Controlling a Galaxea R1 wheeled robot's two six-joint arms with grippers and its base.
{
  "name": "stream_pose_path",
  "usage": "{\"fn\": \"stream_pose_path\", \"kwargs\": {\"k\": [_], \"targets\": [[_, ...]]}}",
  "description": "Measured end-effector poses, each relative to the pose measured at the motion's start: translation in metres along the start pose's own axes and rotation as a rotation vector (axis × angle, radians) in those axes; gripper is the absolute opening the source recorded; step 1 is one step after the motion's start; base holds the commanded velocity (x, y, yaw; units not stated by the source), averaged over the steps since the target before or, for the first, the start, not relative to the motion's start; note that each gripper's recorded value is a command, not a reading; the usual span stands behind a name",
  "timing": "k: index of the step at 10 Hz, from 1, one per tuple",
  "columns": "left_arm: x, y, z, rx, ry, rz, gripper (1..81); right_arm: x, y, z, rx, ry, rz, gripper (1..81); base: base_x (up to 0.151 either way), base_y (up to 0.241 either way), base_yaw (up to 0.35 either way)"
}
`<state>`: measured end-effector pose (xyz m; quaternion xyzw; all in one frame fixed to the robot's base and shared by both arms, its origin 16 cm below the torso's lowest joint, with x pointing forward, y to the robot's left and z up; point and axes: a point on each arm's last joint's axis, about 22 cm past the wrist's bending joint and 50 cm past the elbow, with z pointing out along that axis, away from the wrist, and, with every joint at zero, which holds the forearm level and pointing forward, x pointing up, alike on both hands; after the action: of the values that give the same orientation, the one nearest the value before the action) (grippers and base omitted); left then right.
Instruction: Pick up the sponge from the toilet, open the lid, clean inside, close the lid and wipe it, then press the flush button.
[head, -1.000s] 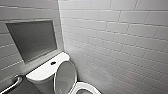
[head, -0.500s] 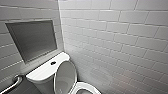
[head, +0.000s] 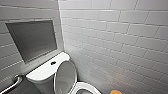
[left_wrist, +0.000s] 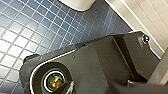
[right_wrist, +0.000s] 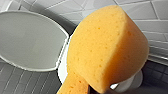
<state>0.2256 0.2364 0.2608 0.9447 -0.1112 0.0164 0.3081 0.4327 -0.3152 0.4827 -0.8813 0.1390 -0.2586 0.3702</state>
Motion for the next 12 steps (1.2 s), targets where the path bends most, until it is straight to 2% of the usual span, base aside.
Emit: {"fn": "stream_pose_path", "kwargs": {"k": [1, 3, 5, 7, 10, 12], "targets": [[0.0, -0.009, 0.006, 0.018, 0.004, -0.007, 81.1, 0.012, -0.011, 0.012, 0.016, -0.002, -0.015, 1.0, 0.0, 0.0, 0.0], [-0.014, -0.016, 0.027, 0.019, 0.009, -0.023, 81.1, 0.028, -0.03, 0.043, 0.052, -0.007, -0.055, 1.0, 0.0, 0.0, 0.0], [-0.027, -0.026, 0.049, 0.021, -0.002, -0.034, 81.1, 0.038, -0.033, 0.067, 0.056, -0.02, -0.088, 1.0, 0.0, 0.0, 0.0], [-0.017, -0.027, 0.065, 0.015, 0.017, -0.031, 81.1, 0.048, -0.04, 0.082, 0.053, -0.032, -0.115, 1.0, 0.0, 0.0, 0.0], [-0.028, -0.031, 0.063, 0.02, 0.016, -0.043, 81.1, 0.09, -0.062, 0.105, 0.035, -0.022, -0.16, 1.0, 0.0, 0.0, 0.0], [-0.049, -0.029, 0.054, 0.017, 0.035, -0.068, 81.1, 0.106, -0.063, 0.124, 0.006, -0.021, -0.16, 1.0, 0.0, 0.0, 0.0]]}}
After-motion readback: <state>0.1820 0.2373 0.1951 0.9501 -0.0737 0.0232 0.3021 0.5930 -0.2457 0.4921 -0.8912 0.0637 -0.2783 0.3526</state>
